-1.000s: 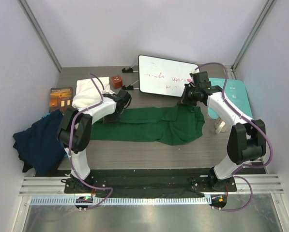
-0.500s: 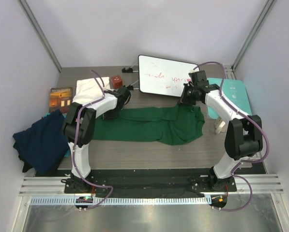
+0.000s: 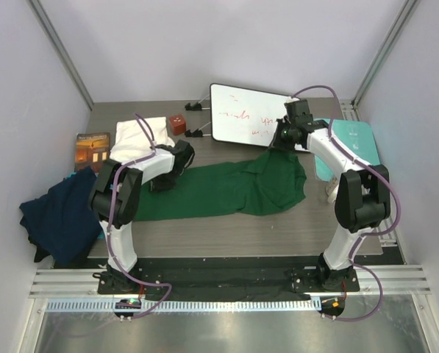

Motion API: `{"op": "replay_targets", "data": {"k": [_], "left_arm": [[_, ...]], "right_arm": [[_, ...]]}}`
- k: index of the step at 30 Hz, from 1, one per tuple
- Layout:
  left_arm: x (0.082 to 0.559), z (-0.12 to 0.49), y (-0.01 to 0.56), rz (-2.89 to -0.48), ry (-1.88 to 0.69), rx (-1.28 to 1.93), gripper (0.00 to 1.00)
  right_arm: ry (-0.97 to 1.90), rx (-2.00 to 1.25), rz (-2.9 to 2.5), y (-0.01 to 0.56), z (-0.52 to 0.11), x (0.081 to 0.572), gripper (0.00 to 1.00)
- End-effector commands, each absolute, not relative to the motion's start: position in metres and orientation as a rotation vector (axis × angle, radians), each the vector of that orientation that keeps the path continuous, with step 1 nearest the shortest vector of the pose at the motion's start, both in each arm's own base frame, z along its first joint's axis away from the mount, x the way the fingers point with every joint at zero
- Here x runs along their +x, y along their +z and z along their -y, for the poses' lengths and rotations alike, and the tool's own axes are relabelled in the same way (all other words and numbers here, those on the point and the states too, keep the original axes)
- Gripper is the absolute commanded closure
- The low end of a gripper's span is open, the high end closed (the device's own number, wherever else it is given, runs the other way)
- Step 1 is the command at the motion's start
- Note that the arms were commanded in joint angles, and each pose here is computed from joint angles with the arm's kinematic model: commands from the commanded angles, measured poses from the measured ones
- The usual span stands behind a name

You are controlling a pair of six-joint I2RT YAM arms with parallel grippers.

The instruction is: Fold and stack the t-shirts

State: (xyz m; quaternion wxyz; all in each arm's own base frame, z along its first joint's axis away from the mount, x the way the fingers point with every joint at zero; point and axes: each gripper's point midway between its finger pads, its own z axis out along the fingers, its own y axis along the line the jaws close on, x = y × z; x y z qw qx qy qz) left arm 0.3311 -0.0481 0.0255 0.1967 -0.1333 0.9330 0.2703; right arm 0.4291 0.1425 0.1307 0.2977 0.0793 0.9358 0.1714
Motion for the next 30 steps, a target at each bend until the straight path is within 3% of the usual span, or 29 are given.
{"op": "replay_targets", "data": {"k": [1,3,6,9,15,22,28,30], "left_arm": [[0.317,0.044,0.029,-2.638,0.741,-0.406,0.63],[0.316,0.044,0.031,-2.638,0.741,-0.403,0.62],[0.314,0.042,0.034,-2.635,0.753,-0.402,0.62],[0.310,0.038,0.035,-2.630,0.785,-0.411,0.62],[0.302,0.031,0.041,-2.606,0.829,-0.446,0.62],[0.307,0.059,0.062,-2.603,0.560,-0.406,0.63],[0.320,0.103,0.079,-2.582,0.401,-0.271,0.63],[0.323,0.121,0.076,-2.592,0.338,-0.216,0.63]], "right_arm": [[0.519,0.114,-2.433,0.150,-0.165,0.446,0.95],[0.522,0.088,-2.448,0.149,-0.170,0.438,0.90],[0.509,0.069,-2.417,0.162,-0.167,0.428,0.71],[0.459,0.070,-2.359,0.185,-0.155,0.417,0.62],[0.388,0.125,-2.273,0.220,-0.130,0.382,0.57],[0.125,0.248,-2.468,0.151,-0.087,0.334,0.55],[0.068,0.278,-2.605,0.114,-0.083,0.318,0.55],[0.042,0.281,-2.622,0.107,-0.081,0.317,0.49]]}}
